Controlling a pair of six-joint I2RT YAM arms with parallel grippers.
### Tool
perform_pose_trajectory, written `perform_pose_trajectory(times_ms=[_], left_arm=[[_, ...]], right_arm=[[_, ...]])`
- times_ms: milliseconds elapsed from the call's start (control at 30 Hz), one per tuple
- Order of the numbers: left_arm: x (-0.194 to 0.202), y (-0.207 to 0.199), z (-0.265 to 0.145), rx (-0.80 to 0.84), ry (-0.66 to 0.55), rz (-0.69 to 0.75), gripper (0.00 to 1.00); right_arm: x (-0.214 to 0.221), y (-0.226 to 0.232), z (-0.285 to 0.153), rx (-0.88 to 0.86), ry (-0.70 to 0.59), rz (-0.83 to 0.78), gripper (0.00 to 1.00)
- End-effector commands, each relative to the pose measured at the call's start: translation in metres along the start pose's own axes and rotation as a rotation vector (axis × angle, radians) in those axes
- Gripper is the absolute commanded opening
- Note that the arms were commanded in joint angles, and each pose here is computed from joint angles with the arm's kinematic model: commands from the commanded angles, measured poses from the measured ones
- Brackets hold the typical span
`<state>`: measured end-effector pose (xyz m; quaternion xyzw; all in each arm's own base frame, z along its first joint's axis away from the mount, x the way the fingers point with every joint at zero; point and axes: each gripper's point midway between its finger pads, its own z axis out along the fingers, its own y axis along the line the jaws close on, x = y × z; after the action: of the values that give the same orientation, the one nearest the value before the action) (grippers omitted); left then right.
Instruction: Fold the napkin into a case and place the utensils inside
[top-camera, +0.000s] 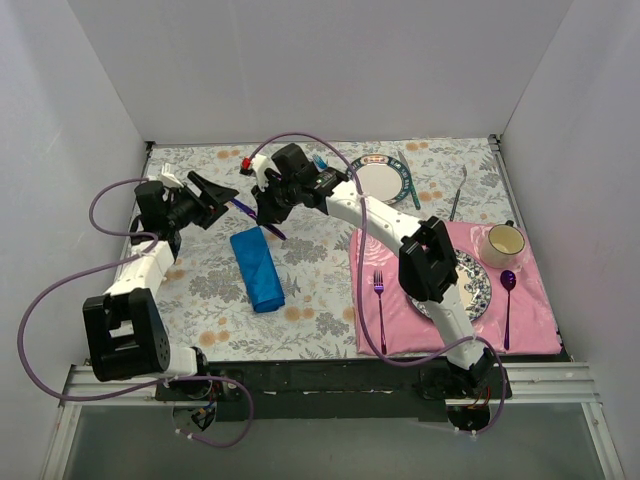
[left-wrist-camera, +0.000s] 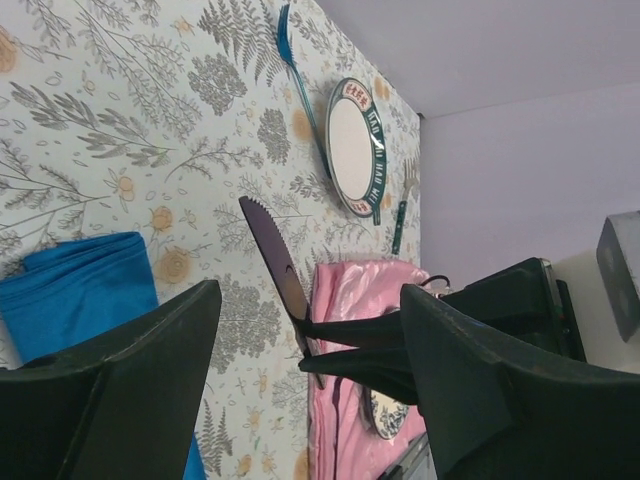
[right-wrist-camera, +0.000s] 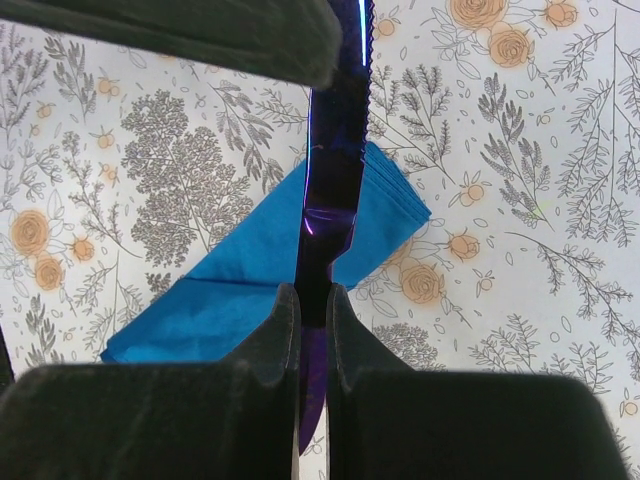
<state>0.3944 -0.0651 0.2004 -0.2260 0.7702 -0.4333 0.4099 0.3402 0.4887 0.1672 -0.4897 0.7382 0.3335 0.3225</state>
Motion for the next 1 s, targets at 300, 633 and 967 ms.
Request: perform_pose_trajectory(times_ms=[300, 633, 967], left_arm=[[-0.001, -0.014, 0.01, 0.038, 0.016, -0.025, 0.09], [0.019, -0.039, -0.011, 0.22, 0.164, 0.023, 0.0], [0.035, -0.076, -0.045, 0.459, 0.254, 0.119, 0.0]], right_arm=[[-0.072, 0.038, -0.049, -0.052, -0.199, -0.065, 0.01], [-0.075, 0.056, -0.079, -0.253, -0.21, 0.004, 0.72], [-0.05, 0.072, -0.105, -0.519, -0.169, 0.163, 0.76]])
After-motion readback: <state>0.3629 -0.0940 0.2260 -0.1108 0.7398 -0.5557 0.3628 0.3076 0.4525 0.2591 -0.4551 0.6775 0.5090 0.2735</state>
